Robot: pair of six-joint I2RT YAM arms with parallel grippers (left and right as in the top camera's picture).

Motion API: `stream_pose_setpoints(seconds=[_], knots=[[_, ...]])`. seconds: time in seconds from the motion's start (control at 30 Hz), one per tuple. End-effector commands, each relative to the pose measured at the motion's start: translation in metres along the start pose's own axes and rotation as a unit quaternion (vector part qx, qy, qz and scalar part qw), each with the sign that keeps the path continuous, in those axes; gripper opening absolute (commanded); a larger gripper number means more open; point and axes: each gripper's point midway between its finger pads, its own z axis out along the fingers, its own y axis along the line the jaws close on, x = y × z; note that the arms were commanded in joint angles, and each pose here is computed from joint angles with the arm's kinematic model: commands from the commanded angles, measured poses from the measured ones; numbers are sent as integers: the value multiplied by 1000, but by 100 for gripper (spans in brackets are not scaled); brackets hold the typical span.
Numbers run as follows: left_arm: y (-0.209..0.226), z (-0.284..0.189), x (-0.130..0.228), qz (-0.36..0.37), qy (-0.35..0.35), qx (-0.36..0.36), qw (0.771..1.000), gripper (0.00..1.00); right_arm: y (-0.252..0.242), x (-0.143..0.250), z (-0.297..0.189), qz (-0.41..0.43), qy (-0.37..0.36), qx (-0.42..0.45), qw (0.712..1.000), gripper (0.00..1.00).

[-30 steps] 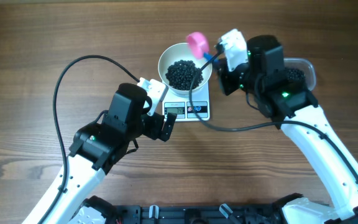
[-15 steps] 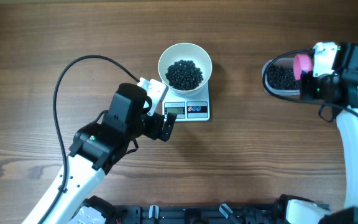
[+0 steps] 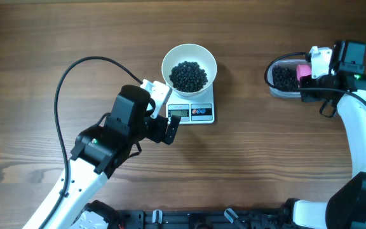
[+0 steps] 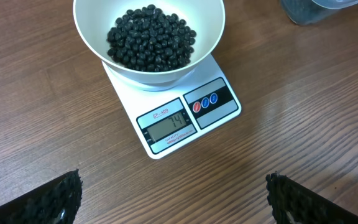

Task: Scoop item into bowl and weigh 150g on scale
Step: 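Move the empty scoop back right to the bean tub with the right gripper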

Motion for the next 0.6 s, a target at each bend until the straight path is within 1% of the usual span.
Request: stream_pose_setpoints(seconds=[0.0,0.1,0.27,0.4,0.5,0.57], knots=[[-4,1,2,9,3,9,1000,100,24,-1,3,3,-3,-70,998,4],[-4,1,2,9,3,9,1000,100,35,0,1,4,-4,-103,995,4],[-4,1,2,9,3,9,1000,100,37,1,0,5,-1,-107,994,4],[-4,1,2,9,3,9,1000,100,37,1,0,-16,-5,-114,993,4],[-4,1,2,9,3,9,1000,100,43,-2,-5,2,-26,-161,987,4],[-4,1,2,9,3,9,1000,100,39,-2,-7,14,-30,-171,985,4]])
